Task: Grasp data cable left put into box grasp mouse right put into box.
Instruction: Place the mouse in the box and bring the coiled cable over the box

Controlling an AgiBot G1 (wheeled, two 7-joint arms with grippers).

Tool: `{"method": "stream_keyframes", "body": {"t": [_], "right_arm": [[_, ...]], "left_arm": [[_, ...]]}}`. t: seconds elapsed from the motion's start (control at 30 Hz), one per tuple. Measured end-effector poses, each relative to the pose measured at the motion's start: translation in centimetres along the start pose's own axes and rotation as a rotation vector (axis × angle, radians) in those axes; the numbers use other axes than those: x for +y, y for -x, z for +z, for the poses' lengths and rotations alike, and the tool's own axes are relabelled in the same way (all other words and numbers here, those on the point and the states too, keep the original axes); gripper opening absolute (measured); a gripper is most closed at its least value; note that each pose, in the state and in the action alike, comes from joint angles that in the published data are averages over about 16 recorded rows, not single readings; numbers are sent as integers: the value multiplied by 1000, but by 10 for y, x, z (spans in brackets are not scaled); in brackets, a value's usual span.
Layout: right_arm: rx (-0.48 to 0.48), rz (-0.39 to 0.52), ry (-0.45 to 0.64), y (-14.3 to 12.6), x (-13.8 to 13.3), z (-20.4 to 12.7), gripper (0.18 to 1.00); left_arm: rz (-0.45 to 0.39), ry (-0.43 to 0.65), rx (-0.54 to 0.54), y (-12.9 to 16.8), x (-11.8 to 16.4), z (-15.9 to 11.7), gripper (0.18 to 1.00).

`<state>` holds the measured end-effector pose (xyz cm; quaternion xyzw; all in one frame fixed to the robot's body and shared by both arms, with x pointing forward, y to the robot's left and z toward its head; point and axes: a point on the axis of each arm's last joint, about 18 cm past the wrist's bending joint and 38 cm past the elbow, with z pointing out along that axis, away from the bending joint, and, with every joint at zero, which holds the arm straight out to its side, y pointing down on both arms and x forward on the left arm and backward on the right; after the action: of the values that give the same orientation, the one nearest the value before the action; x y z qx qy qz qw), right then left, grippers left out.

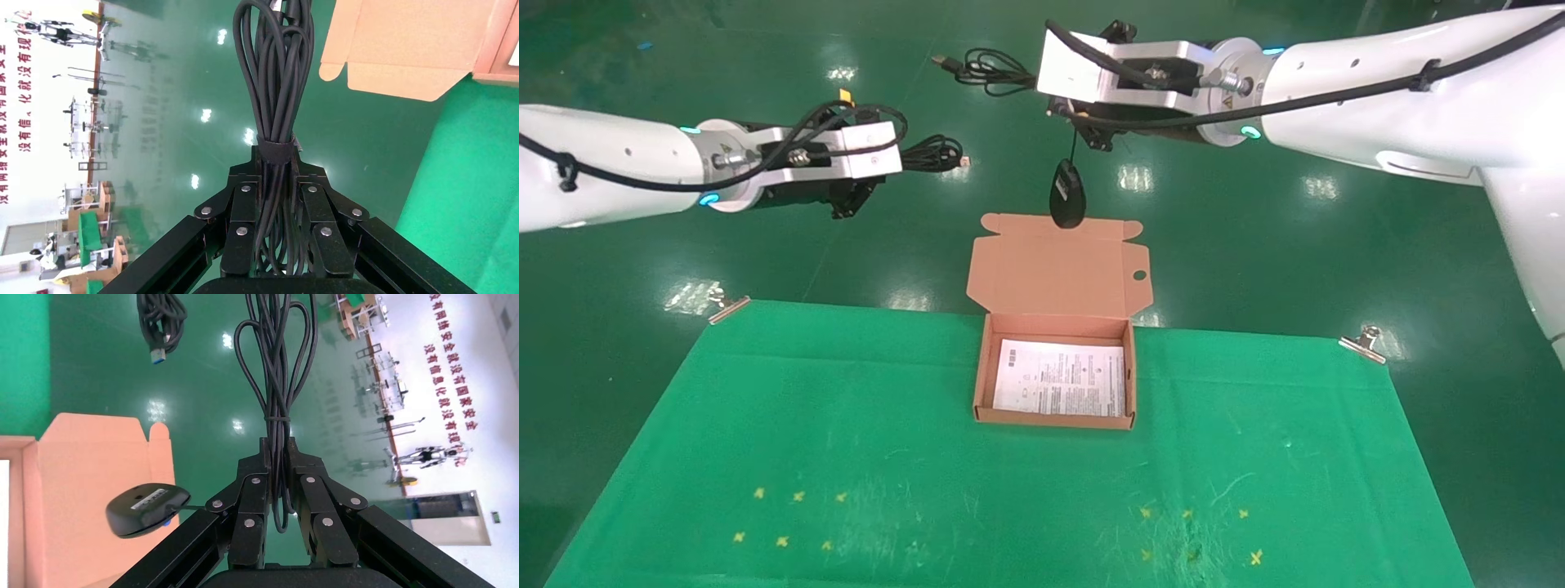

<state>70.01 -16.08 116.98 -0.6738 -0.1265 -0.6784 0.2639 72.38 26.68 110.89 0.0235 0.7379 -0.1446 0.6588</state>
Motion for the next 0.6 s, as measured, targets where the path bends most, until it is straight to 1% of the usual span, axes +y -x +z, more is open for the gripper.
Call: {"method": "stream_keyframes", "body": {"t": [0.2,0.6], "right_arm": [[-37,14,2,19,4,8,221],[-153,48,15,80,13,29,221]], "left_arm": [[-4,24,28,-11,10,1,259],[-20,110,89,-34,40,-5,258]]}}
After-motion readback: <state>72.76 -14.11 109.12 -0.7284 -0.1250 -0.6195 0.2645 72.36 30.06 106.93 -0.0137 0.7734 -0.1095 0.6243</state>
